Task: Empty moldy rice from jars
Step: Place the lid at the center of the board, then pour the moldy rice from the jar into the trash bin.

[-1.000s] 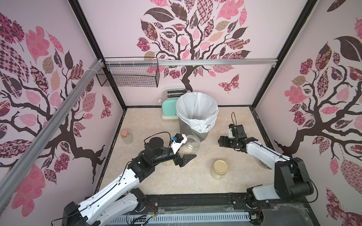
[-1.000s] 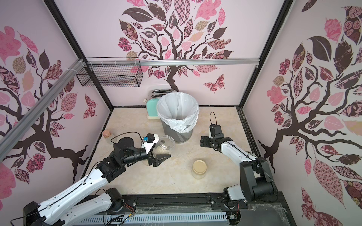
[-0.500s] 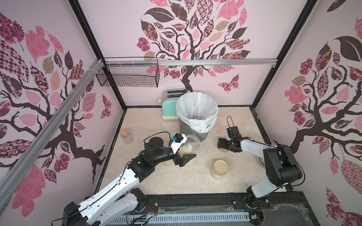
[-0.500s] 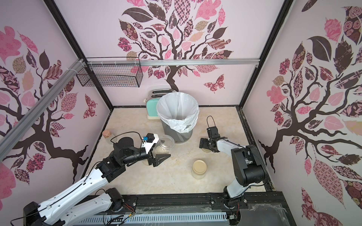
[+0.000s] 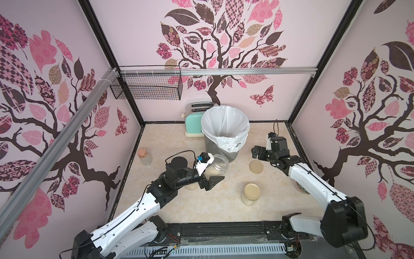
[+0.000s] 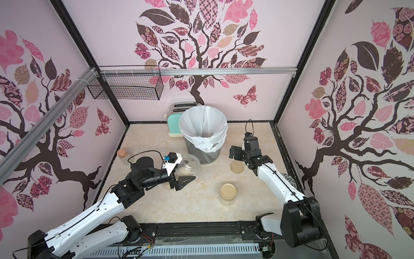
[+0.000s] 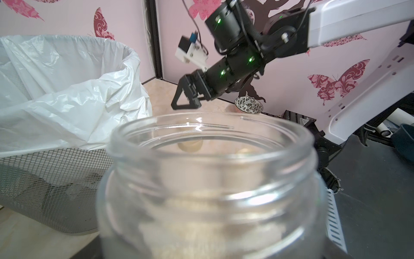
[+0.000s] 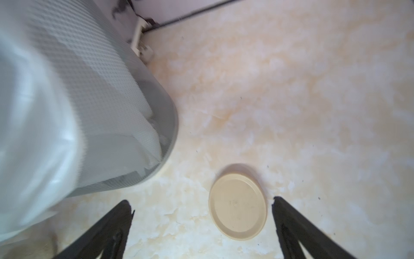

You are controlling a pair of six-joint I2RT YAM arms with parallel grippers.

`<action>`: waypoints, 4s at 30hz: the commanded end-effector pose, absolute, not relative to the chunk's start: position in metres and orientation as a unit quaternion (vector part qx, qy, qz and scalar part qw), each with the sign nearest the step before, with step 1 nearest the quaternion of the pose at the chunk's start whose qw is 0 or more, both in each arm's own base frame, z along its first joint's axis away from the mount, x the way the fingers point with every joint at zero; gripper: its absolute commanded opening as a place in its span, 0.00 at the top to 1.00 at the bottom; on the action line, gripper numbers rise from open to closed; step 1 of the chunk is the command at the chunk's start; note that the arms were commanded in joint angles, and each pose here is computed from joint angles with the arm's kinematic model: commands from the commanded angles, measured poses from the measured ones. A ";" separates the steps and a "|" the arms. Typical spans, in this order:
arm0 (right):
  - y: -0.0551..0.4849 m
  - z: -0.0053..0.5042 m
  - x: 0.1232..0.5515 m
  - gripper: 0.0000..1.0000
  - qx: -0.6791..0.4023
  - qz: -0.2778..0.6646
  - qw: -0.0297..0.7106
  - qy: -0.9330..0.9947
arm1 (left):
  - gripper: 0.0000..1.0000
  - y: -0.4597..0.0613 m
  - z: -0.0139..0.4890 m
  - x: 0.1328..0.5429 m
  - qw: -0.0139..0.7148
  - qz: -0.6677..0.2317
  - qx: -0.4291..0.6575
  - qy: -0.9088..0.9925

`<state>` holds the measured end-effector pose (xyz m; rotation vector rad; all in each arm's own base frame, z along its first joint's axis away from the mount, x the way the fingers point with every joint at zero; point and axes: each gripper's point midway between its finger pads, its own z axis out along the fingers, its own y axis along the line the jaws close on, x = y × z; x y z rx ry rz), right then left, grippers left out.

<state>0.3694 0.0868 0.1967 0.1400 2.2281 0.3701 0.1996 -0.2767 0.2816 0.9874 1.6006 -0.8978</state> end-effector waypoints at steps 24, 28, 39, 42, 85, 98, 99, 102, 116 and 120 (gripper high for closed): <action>0.164 0.431 0.313 0.01 -0.163 0.366 0.530 0.748 | 0.44 -0.268 0.403 0.305 0.612 -0.321 0.416 0.591; 0.177 0.448 0.312 0.02 -0.187 0.410 0.531 0.718 | 0.44 -0.266 0.412 0.336 0.617 -0.301 0.423 0.592; 0.209 0.479 0.338 0.23 -0.257 0.480 0.503 0.671 | 0.44 -0.277 0.392 0.397 0.592 -0.271 0.447 0.614; 0.215 0.481 0.348 0.29 -0.267 0.487 0.498 0.666 | 0.44 -0.281 0.388 0.412 0.587 -0.277 0.445 0.617; 0.281 0.388 0.410 0.45 -0.400 0.371 0.411 0.730 | 0.44 -0.305 0.338 0.452 0.534 -0.299 0.487 0.623; 0.291 0.377 0.402 0.48 -0.417 0.396 0.388 0.720 | 0.44 -0.308 0.333 0.440 0.508 -0.307 0.520 0.615; 0.292 0.375 0.403 0.49 -0.417 0.398 0.385 0.721 | 0.44 -0.308 0.335 0.441 0.509 -0.306 0.520 0.613; 0.294 0.372 0.402 0.51 -0.419 0.406 0.378 0.719 | 0.44 -0.309 0.338 0.442 0.511 -0.301 0.525 0.610; 0.306 0.352 0.407 0.66 -0.419 0.427 0.348 0.722 | 0.44 -0.310 0.347 0.447 0.521 -0.276 0.546 0.595; 0.309 0.350 0.407 0.72 -0.422 0.427 0.345 0.721 | 0.43 -0.310 0.344 0.450 0.520 -0.260 0.557 0.593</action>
